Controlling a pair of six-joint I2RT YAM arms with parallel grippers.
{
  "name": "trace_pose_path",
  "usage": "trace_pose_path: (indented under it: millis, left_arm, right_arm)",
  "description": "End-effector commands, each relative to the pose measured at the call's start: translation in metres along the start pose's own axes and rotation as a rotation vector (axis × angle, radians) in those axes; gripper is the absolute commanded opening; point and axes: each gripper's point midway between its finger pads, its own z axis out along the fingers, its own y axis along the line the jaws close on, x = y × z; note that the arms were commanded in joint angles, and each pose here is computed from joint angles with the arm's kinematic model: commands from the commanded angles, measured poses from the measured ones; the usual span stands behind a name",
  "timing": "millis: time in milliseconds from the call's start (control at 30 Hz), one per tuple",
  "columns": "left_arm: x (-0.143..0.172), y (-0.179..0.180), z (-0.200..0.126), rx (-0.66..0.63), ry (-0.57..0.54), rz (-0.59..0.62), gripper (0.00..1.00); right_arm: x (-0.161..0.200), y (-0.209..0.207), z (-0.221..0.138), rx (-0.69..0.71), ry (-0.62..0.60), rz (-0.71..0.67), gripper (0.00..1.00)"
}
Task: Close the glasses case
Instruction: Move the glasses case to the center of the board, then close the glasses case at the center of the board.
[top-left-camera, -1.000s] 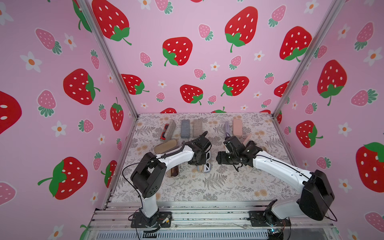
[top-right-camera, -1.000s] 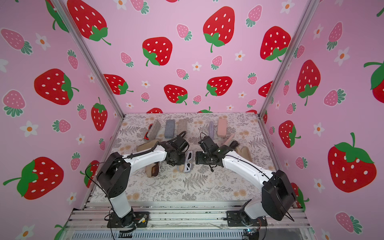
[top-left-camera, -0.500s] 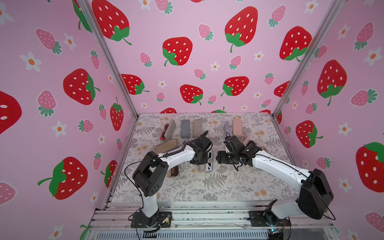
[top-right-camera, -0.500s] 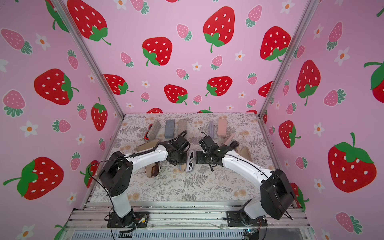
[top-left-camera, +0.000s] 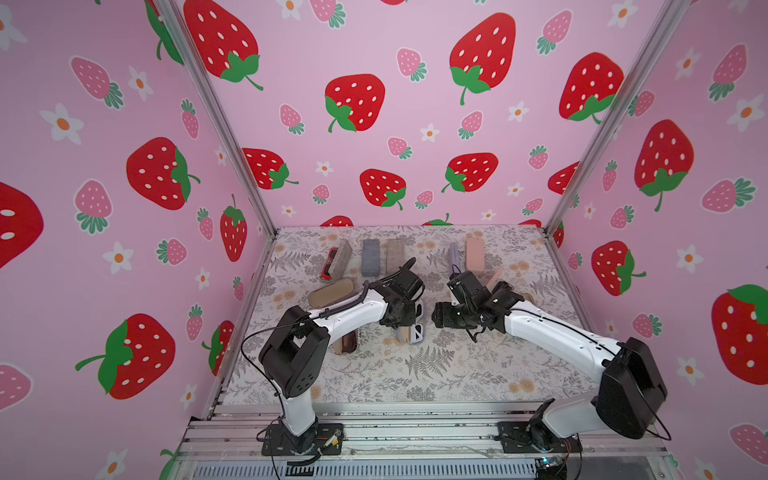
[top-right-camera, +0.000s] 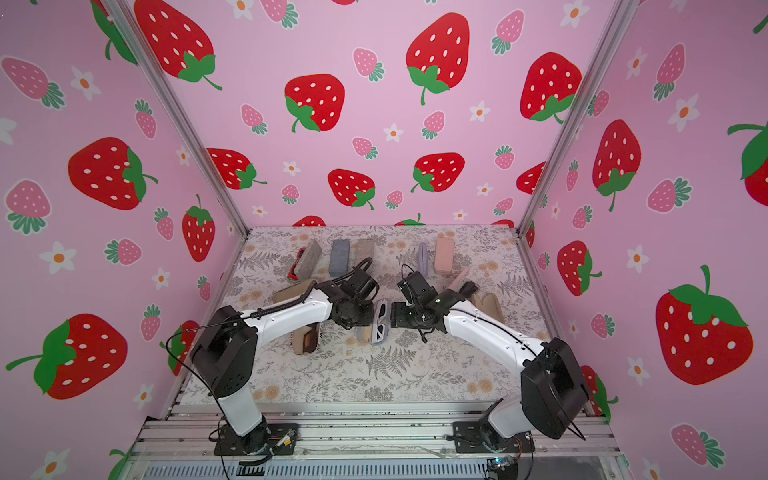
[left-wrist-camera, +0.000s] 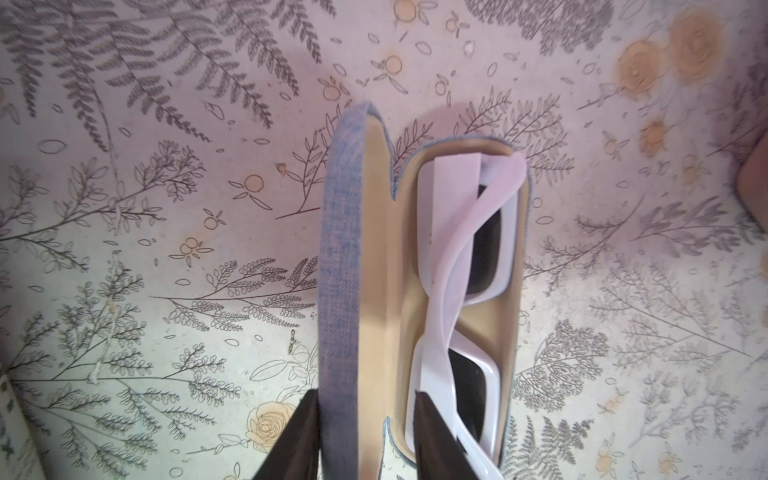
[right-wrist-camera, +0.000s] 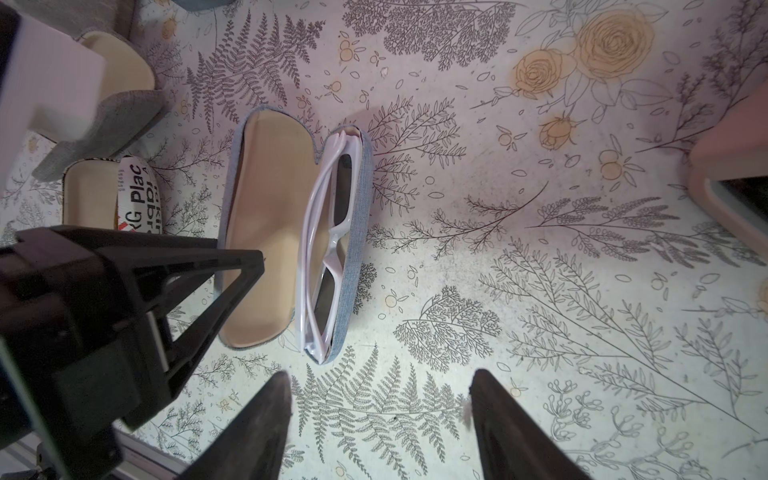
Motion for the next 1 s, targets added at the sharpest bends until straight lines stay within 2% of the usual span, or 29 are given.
trace_pose_path:
  millis: [0,133,200,367,467,733,967]
  left_arm:
    - [-0.019,-0.007,-0.027,0.007,-0.068,0.012,0.39]
    - [-0.029,-0.005,-0.049,0.008,-0.116,0.022,0.38]
    - [-0.032,-0.002,-0.059,0.014,-0.135,0.024,0.29]
    - [-0.034,0.016,-0.067,0.020,-0.144,0.007,0.00]
    - [-0.030,0.029,-0.062,0.017,-0.133,-0.012,0.00]
    - [-0.017,0.051,-0.023,0.021,-0.053,-0.054,0.00]
    - [-0.015,0.049,0.003,0.030,-0.007,-0.060,0.00]
  right_arm:
    - [-0.010,0.006,-0.013,-0.025,-0.015,-0.011,0.70]
    - [-0.014,0.011,-0.013,-0.031,-0.012,-0.016,0.69]
    - [-0.016,0.013,-0.011,-0.029,-0.008,-0.019,0.65]
    - [-0.018,0.019,0.003,-0.023,0.025,-0.031,0.23]
    - [-0.016,0.024,0.015,-0.026,0.061,-0.036,0.11]
    - [-0.007,0.026,0.046,0.002,0.132,-0.030,0.09]
    - [-0.003,0.023,0.060,0.028,0.161,-0.015,0.10]
